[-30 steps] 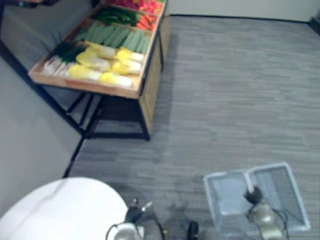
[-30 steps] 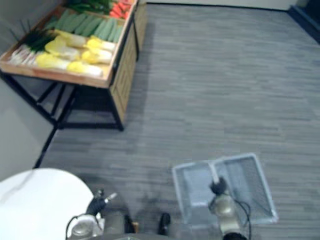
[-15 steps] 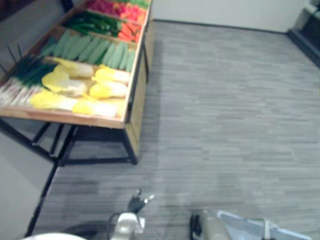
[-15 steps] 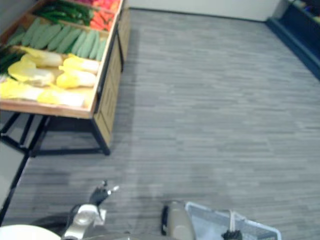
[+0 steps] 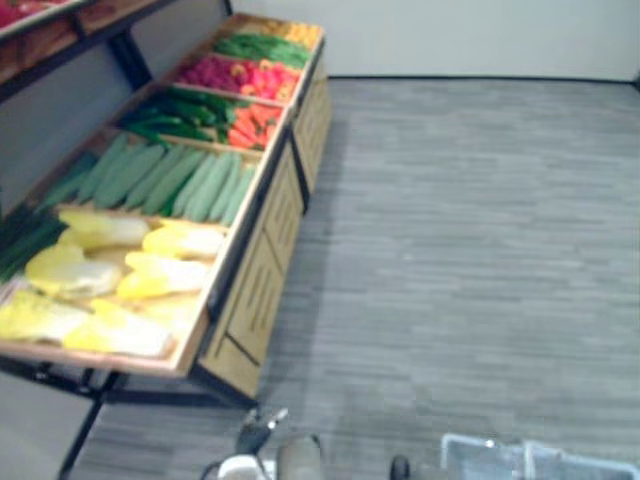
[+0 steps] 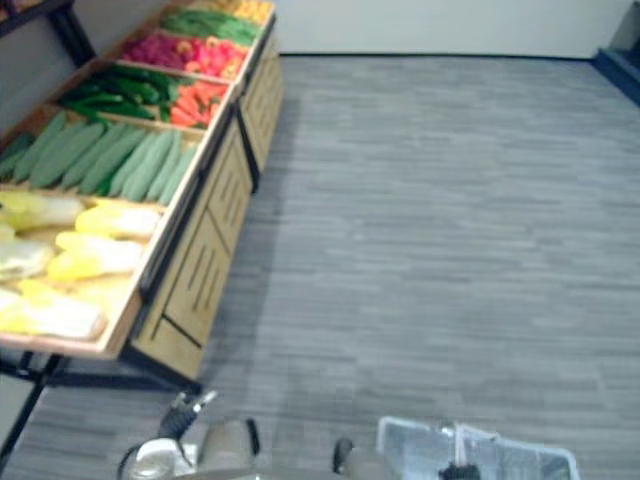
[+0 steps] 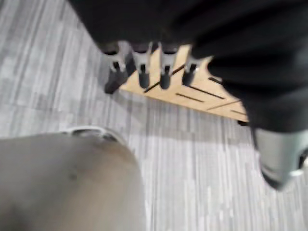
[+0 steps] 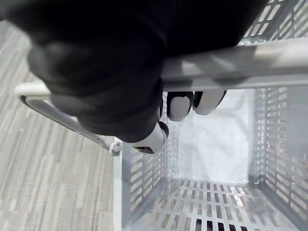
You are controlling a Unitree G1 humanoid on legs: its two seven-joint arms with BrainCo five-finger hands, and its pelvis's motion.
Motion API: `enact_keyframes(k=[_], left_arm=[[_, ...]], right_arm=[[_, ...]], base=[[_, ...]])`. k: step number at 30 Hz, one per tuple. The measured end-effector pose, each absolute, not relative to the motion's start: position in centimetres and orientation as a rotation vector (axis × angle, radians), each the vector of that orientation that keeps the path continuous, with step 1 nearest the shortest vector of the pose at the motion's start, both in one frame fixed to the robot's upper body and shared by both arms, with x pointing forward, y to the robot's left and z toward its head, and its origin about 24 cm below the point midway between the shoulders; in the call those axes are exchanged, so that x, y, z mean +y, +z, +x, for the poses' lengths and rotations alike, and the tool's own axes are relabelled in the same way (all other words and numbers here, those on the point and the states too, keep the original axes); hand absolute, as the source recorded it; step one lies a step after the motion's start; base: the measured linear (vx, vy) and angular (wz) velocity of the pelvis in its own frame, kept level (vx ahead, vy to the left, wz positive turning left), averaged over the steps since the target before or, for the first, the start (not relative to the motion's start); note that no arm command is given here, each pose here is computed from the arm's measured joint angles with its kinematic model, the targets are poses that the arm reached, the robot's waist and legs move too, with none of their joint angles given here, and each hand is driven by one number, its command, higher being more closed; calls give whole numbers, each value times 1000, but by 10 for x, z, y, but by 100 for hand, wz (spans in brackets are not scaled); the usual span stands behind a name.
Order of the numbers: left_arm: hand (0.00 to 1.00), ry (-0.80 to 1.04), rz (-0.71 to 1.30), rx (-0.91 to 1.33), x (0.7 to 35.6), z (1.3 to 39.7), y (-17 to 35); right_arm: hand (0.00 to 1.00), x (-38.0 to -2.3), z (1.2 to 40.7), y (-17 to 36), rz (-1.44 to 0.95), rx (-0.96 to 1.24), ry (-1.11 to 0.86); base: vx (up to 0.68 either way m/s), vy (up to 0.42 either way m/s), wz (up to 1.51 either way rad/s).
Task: Pick vegetable in the basket
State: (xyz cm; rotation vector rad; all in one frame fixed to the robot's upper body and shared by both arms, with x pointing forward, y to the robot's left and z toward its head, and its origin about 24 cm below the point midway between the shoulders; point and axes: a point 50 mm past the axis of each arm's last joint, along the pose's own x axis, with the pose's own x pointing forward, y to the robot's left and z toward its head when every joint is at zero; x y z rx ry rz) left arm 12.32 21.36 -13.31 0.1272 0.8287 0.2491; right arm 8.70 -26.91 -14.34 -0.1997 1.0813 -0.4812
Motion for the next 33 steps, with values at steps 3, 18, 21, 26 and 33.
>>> enact_keyframes(k=[3,18,21,26,33], left_arm=[[0,246,114,834,210,124,-134],[0,285,153,850,225,137,-132],[0,390,157,835,250,132,-126],[0,499,24,753,244,150,-118],[0,651,99,393,281,217,-47]], right_arm=[[100,-283,90,-137,-217,1061,-502],[100,-283,93,-138,-236,1053,-485],[100,-267,82,-147,-196,1106,-459],[100,-274,79,-144,-210,1094,-490],[100,-276,63,-146,-177,1107,-537]], base=[[637,-31,90],[544,-167,175],[362,-741,185],[216,-514,161],[46,-119,62]])
